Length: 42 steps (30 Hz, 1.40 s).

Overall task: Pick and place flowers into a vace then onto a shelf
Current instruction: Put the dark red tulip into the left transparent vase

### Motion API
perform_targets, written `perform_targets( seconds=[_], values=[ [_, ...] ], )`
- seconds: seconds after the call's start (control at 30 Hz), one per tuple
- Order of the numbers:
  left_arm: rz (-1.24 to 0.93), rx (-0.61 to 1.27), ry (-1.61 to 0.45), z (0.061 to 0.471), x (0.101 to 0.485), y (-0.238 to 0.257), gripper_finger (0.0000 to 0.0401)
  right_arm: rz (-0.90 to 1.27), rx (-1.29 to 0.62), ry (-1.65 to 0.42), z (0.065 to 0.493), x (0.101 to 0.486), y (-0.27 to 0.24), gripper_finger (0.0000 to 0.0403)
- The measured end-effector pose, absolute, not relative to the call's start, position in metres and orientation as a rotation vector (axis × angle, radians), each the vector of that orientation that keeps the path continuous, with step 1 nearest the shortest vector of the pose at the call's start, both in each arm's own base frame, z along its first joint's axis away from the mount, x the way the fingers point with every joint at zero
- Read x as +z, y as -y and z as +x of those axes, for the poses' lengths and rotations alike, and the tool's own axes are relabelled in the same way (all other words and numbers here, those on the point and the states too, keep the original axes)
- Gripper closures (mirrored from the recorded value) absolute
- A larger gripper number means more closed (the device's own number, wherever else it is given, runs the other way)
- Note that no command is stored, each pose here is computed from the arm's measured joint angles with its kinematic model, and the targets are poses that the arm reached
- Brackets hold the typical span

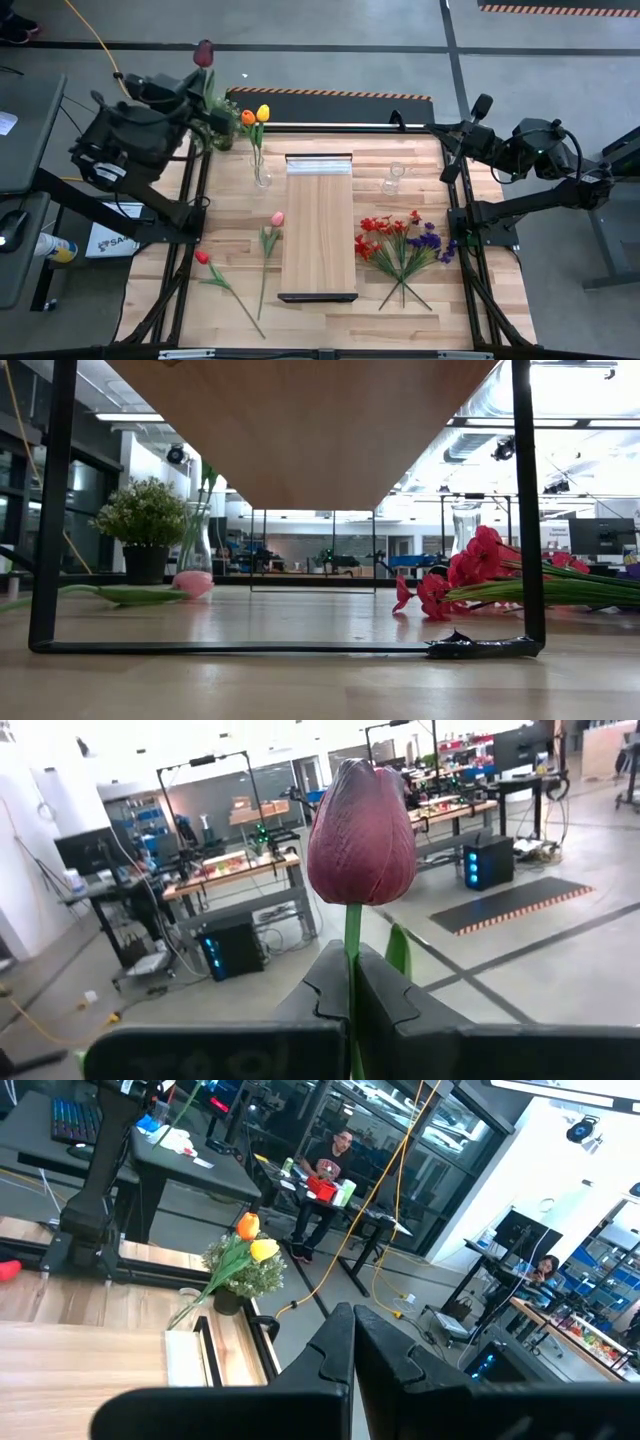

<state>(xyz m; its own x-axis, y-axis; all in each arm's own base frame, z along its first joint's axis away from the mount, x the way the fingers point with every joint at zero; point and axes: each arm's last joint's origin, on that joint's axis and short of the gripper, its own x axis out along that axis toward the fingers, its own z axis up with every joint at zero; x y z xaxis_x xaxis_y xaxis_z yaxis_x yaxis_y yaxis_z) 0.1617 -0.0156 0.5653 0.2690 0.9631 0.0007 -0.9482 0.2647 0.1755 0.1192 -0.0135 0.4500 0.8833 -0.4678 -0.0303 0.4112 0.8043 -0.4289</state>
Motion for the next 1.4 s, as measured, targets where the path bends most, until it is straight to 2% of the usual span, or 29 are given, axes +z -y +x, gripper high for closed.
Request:
perform_targets(
  seconds=[0.5, 0.9, 1.4],
  values=[
    [0.155, 1.292, -0.117, 0.142, 0.572, 0.010, 0.0368, -0.419, -0.473, -0.130, 0.120, 0.451, 0.014, 0.0402],
    [0.048, 1.294, -0.036, 0.094, 0.558, -0.003, 0.0368, -0.398, -0.475, -0.123, 0.121, 0.451, 0.013, 0.0402],
    [0.024, 1.296, -0.018, 0.046, 0.545, -0.017, 0.0368, -0.386, -0.515, -0.070, 0.164, 0.453, 0.014, 0.0402]
  ],
)
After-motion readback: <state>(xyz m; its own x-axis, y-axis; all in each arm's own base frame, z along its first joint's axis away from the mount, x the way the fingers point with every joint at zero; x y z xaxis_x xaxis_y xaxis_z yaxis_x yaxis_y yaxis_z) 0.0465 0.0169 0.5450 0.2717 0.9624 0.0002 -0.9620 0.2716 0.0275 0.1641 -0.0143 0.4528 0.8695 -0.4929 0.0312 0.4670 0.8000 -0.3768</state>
